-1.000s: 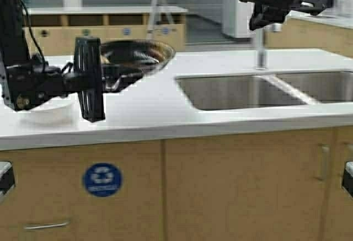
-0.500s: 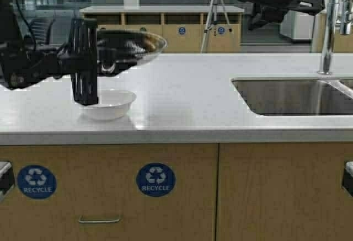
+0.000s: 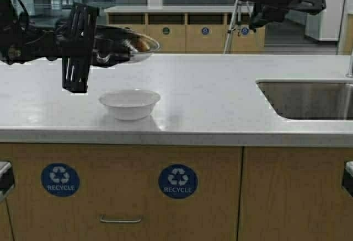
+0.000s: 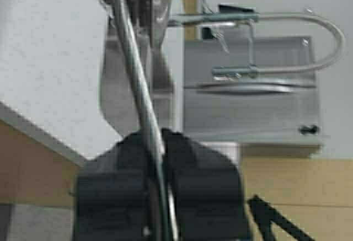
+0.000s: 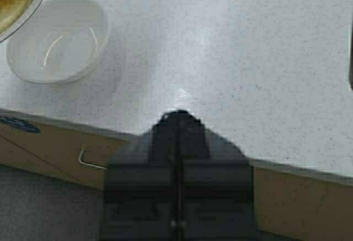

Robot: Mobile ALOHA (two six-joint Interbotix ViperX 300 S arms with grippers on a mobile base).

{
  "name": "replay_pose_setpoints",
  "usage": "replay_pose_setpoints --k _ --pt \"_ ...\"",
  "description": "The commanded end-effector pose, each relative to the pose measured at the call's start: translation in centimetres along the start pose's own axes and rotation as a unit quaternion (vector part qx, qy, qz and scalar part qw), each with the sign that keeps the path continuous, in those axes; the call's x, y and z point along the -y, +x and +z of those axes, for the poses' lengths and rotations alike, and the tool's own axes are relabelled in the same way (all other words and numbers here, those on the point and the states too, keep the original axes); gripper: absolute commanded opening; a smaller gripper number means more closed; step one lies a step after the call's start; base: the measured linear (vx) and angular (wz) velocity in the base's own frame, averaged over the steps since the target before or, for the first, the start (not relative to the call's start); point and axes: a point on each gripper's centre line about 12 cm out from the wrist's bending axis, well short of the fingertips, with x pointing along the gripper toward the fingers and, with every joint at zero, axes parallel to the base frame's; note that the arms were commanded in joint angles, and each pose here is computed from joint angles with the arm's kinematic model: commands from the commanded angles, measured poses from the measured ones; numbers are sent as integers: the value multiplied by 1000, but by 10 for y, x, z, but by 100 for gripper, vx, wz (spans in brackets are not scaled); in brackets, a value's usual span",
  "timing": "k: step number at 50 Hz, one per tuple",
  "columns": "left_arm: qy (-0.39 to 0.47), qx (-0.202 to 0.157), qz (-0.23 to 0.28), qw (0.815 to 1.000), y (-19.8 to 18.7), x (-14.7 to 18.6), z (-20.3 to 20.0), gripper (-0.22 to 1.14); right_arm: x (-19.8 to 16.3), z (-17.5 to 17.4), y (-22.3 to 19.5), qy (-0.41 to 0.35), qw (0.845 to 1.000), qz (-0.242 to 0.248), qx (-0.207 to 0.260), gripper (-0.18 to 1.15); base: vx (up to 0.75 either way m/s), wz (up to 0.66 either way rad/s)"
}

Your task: Add oil to the pan and cook the shrimp and serve it

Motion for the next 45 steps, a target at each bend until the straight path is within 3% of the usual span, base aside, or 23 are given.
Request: replay_pose_setpoints --k 1,21,45 --pt "70 12 -10 997 5 18 7 4 -3 12 -2 3 1000 3 17 5 1 8" --pt "133 58 42 989 15 15 26 4 -2 9 1 3 1000 2 11 5 1 6" --pt "241 63 108 962 27 20 41 4 -3 7 1 4 1000 3 9 5 0 2"
